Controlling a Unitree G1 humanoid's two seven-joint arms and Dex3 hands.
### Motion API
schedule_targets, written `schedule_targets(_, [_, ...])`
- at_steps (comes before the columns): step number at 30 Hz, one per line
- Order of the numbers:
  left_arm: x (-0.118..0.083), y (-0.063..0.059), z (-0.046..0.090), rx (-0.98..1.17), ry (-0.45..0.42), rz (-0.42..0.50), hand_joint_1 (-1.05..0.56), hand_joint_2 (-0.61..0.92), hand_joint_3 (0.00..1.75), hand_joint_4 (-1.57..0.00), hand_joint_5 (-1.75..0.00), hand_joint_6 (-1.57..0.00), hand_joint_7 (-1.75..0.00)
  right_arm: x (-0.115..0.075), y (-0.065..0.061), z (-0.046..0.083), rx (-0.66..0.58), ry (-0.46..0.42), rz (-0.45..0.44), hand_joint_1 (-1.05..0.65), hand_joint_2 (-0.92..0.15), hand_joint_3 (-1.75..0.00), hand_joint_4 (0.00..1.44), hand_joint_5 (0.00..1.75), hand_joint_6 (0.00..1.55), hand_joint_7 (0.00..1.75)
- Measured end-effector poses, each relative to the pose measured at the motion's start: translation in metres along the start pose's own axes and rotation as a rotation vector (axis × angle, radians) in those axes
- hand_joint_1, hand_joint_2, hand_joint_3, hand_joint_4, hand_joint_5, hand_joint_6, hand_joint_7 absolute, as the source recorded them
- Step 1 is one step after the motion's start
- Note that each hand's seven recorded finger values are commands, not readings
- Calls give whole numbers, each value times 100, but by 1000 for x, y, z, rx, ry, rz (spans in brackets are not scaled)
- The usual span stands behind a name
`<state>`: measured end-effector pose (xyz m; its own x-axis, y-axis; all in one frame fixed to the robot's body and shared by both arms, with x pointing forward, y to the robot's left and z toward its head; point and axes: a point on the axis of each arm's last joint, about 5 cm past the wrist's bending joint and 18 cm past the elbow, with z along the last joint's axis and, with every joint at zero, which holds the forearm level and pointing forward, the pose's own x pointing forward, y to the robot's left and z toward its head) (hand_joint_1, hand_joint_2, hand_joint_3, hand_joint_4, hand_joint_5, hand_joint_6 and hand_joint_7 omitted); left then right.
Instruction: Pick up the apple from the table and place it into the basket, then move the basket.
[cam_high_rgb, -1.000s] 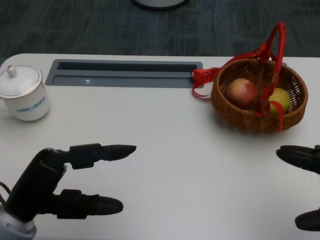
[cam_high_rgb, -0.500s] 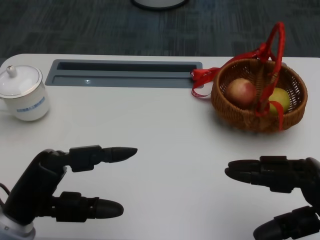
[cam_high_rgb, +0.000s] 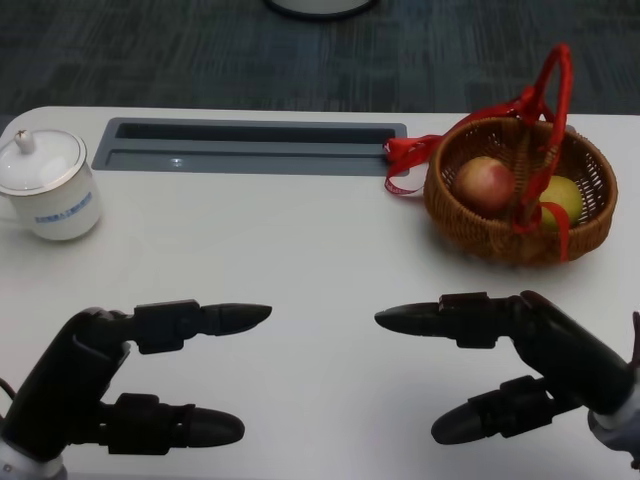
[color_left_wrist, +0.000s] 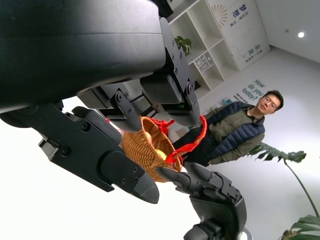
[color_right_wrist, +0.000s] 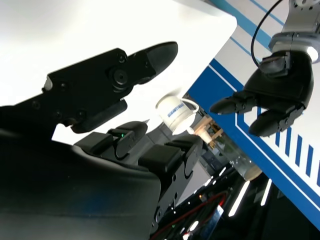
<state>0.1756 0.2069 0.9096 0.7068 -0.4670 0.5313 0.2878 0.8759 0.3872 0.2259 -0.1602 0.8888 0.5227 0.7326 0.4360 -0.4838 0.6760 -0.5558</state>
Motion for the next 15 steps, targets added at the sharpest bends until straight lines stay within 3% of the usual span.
schedule_targets(15, [-2,5,0,19,11,-5,-38,68,0,-90,0,-81,0,13,0,-13,8,28,31,-37,-73,0,63,1,57,0])
